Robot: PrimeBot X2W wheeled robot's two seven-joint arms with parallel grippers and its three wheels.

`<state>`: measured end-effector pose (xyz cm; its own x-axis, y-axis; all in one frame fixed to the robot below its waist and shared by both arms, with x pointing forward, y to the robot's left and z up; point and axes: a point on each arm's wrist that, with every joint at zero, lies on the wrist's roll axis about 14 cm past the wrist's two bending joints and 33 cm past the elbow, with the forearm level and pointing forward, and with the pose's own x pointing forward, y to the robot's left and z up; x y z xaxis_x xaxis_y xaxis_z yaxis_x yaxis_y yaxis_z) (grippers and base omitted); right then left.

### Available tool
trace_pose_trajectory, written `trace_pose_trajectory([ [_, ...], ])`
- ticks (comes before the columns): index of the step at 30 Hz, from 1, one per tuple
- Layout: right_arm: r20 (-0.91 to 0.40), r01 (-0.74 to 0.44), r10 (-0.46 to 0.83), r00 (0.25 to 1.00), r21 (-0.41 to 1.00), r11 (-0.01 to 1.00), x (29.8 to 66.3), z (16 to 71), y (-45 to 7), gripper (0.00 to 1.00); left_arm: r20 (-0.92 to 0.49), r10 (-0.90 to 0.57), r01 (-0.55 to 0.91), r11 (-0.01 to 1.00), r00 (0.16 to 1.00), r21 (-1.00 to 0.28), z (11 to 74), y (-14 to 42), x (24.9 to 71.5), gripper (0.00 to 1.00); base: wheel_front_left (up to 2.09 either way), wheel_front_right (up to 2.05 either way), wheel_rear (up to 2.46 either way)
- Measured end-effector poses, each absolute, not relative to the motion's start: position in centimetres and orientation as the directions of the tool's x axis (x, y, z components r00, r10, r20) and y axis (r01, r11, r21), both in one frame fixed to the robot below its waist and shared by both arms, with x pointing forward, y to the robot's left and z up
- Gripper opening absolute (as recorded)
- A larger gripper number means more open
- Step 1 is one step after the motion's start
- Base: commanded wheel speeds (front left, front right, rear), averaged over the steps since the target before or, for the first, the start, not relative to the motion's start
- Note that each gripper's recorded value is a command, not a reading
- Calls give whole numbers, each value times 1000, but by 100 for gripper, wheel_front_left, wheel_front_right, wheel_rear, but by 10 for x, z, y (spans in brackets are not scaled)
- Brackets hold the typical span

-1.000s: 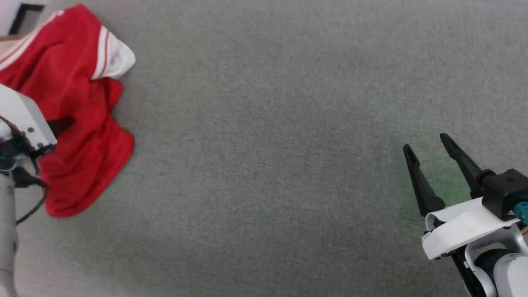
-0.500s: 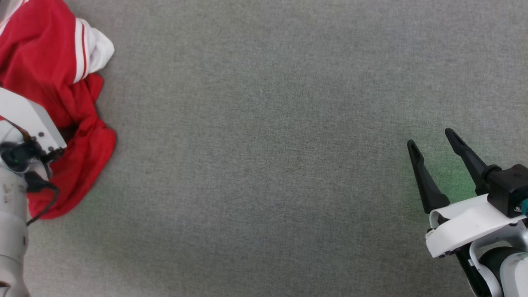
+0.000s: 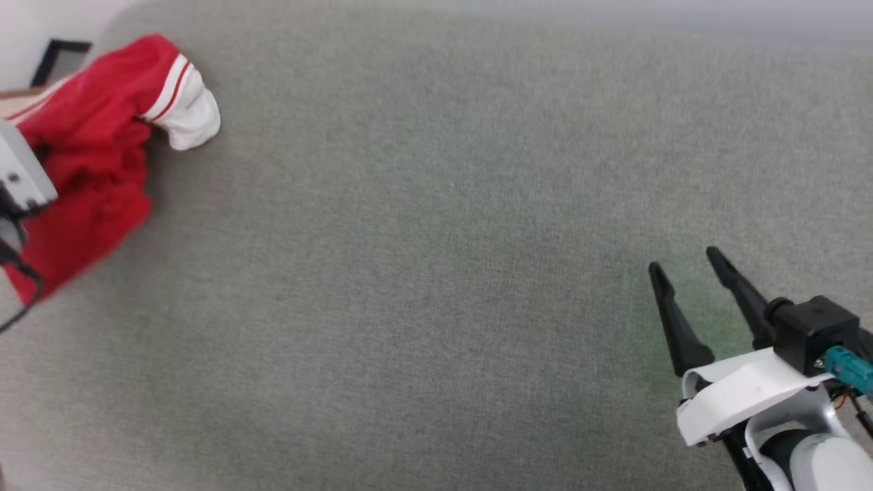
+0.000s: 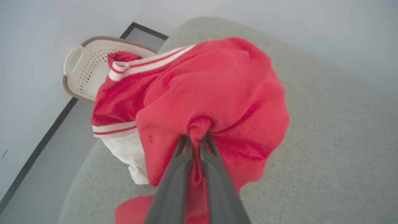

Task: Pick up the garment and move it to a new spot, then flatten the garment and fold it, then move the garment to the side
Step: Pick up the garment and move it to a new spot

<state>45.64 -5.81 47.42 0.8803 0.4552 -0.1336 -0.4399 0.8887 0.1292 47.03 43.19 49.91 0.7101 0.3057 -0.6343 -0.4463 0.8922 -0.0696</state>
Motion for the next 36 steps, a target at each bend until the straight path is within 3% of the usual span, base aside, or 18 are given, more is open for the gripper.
trace_pose_trajectory([
  [10, -59, -460, 473, 879, 156, 874, 431, 502, -41, 100, -308, 335, -350, 937, 890, 9, 634, 431, 477, 0, 0, 0, 0],
  [18, 11, -462, 466, 885, 152, 874, 413, 528, -39, 100, -95, 269, -267, 963, 958, 38, 721, 406, 462, 0, 0, 0, 0],
  [26, 77, -420, 413, 908, 138, 897, 404, 551, -57, 100, -30, 170, -169, 985, 985, 41, 762, 371, 453, 0, 0, 0, 0],
  [36, 106, -243, 232, 967, 116, 963, 401, 558, -122, 100, -50, -45, 48, 997, 998, 62, 767, 279, 481, 0, 0, 0, 0],
])
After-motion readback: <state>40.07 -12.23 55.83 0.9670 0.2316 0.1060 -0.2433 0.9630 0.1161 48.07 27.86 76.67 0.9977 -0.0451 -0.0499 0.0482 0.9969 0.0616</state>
